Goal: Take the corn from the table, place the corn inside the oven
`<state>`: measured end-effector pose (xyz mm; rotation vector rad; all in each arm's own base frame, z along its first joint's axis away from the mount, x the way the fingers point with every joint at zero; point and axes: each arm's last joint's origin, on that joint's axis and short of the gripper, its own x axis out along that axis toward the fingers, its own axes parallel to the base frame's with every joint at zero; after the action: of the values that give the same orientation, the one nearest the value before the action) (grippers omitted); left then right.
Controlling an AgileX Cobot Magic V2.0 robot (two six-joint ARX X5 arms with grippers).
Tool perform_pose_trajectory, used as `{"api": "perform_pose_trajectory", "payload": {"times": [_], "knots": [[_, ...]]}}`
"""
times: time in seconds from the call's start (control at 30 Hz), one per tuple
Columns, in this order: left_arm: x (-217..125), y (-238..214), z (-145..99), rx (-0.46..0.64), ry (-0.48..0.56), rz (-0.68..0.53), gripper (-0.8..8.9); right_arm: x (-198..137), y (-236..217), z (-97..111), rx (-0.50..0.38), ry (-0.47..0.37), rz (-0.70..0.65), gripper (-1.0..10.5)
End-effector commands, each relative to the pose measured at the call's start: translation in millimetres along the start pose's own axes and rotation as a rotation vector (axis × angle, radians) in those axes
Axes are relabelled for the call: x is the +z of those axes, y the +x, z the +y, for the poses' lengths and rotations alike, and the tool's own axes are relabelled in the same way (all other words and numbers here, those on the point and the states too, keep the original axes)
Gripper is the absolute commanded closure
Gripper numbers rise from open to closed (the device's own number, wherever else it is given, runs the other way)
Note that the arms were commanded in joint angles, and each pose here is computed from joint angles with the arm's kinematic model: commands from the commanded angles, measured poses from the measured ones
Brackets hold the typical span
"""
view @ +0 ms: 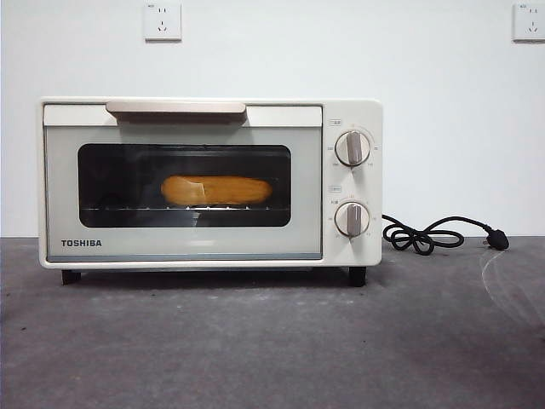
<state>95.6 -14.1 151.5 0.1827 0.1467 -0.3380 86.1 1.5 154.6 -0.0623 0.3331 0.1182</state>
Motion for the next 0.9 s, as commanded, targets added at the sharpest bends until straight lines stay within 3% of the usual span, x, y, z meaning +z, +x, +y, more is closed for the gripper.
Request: {"api": "perform_pose_trajectory", "payload": {"times": [0.03, 0.9], "knots": [[1.4, -1.0, 0.2, 0.01, 0.015, -0.038, 8.17, -2.2, 1.3, 0.0, -0.001, 0.009, 0.005, 9.5], [-0.7, 1.0, 0.3, 0.003, 0.007, -0.008, 8.17, -2.2, 1.3, 0.0, -0.001, 0.009, 0.005, 9.5]]}}
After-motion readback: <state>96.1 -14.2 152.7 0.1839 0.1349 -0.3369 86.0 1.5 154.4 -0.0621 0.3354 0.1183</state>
